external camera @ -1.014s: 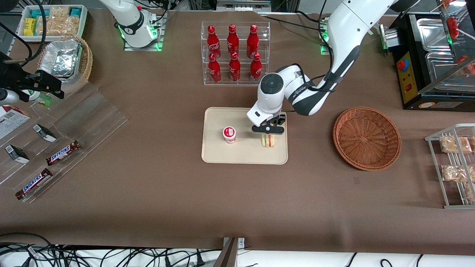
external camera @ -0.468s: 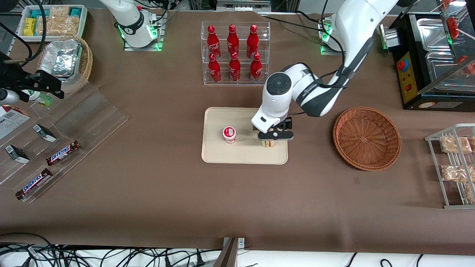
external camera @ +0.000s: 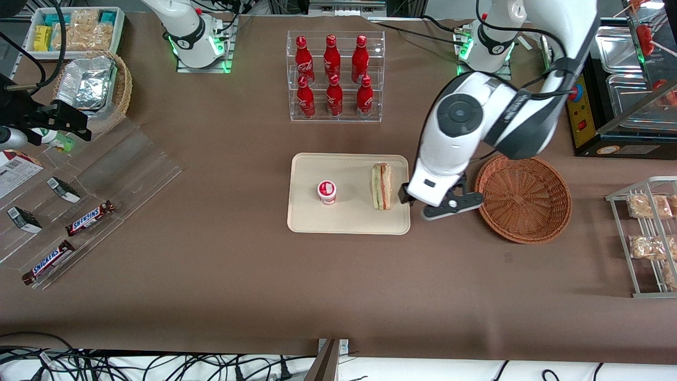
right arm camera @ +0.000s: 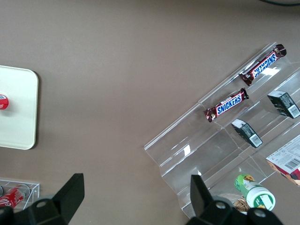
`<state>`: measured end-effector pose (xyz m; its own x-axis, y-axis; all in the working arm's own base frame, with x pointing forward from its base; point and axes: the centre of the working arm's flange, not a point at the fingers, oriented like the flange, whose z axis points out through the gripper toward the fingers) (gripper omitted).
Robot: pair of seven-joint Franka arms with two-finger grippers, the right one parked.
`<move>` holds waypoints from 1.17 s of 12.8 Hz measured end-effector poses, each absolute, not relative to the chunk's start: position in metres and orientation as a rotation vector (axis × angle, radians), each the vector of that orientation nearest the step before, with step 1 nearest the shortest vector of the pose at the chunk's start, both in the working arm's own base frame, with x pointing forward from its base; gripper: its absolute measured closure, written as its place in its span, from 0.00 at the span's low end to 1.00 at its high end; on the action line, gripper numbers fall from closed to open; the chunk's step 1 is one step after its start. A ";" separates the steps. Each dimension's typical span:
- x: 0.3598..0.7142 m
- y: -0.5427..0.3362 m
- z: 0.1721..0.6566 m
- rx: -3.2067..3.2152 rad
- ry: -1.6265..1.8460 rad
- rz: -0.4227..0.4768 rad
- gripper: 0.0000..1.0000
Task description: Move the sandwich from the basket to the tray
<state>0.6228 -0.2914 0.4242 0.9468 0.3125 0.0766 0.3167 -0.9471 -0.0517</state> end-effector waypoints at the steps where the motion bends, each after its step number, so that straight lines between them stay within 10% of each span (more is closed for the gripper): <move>1: 0.627 -0.280 0.433 -3.037 -0.527 -0.104 0.00; 15: 0.626 -0.107 0.546 -3.199 -0.381 0.049 0.00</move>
<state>0.6259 -0.1067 0.5456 0.9716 0.2331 -0.0395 0.2356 -0.9689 0.0762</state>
